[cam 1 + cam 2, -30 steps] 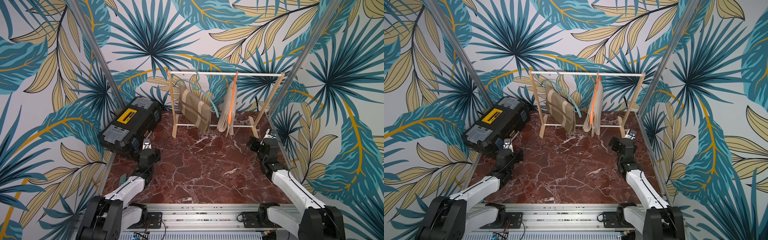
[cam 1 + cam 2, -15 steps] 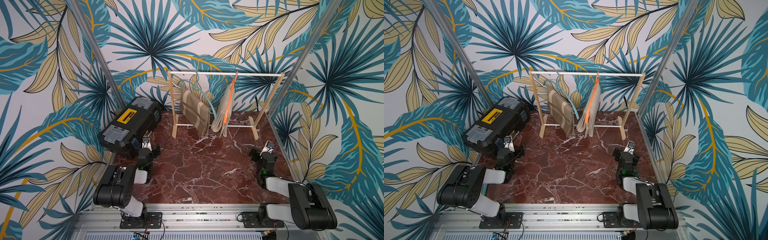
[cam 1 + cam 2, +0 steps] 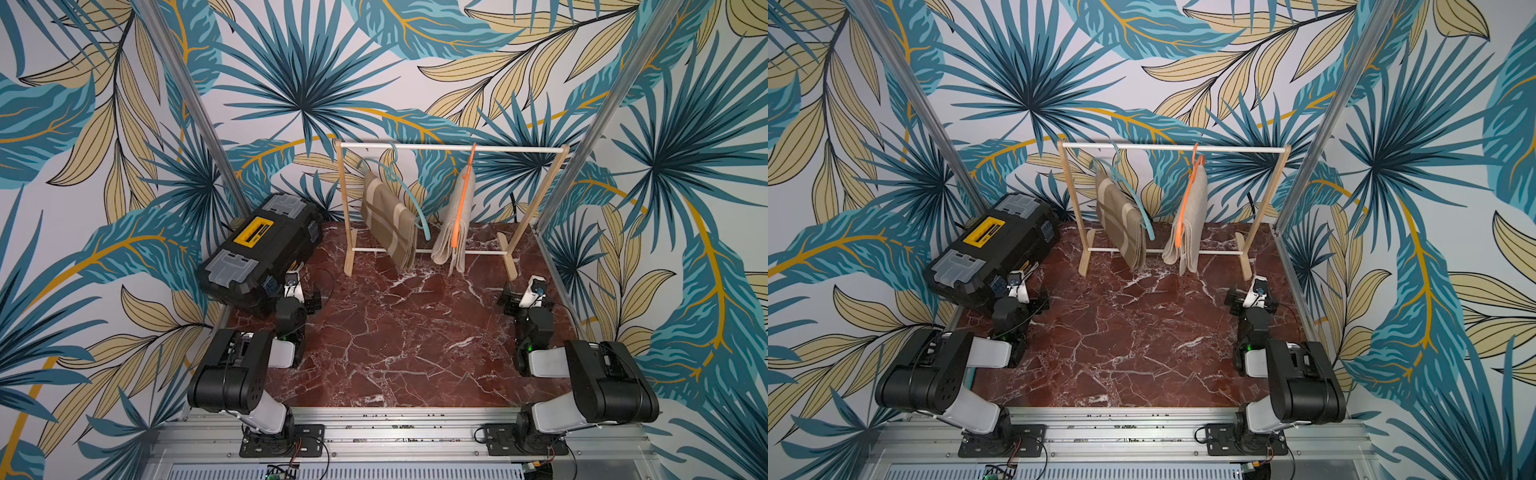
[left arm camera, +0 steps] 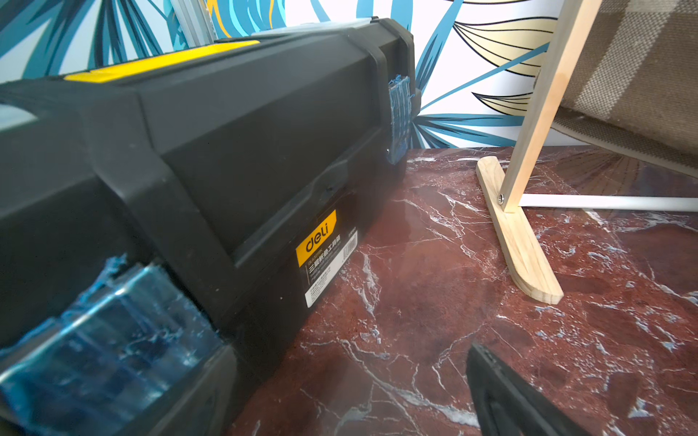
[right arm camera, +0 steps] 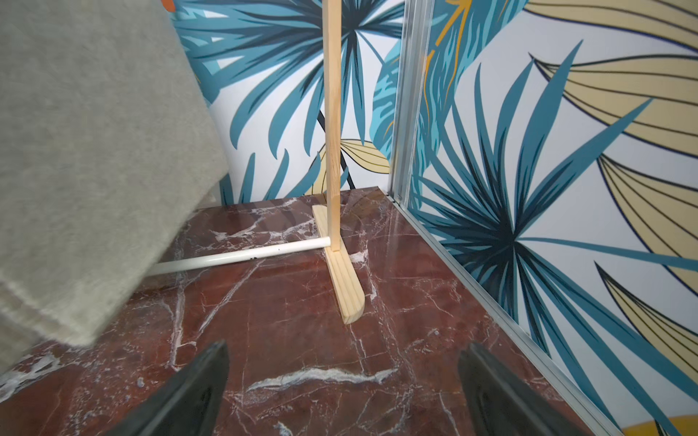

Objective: Hang the scarf on the hanger
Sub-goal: Reset both arms

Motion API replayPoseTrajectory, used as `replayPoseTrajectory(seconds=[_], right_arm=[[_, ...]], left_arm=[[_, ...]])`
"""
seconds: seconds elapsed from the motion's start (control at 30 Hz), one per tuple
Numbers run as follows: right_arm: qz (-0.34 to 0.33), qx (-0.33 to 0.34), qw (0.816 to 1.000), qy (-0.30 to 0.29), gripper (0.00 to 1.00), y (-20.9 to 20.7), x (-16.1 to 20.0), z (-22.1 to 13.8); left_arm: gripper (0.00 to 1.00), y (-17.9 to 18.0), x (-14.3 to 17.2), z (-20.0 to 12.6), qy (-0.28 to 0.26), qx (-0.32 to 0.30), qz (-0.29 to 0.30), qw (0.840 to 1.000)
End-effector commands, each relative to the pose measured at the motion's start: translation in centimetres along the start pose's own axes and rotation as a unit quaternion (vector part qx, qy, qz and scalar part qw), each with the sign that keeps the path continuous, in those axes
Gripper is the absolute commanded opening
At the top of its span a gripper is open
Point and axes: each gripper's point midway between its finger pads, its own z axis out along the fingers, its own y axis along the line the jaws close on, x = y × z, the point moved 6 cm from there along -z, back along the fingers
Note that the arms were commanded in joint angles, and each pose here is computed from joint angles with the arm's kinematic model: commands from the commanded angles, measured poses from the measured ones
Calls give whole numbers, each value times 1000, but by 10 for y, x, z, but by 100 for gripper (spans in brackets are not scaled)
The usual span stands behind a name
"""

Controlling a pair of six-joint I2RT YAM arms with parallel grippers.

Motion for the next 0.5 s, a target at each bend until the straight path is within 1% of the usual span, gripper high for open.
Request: replayPoseTrajectory(seconds=[0.0, 0.03, 0.47], right_arm=[[-9, -34, 999, -19, 99, 5, -4, -3], [-8, -35, 999, -25, 99, 6, -5, -3], [-8, -36, 999, -21, 99, 6, -4, -2]], left_arm=[[100, 1, -4, 0, -11, 1, 0, 1000], [100, 1, -4, 0, -12, 1, 0, 1000], [100, 0, -4, 0, -12, 1, 0, 1000]])
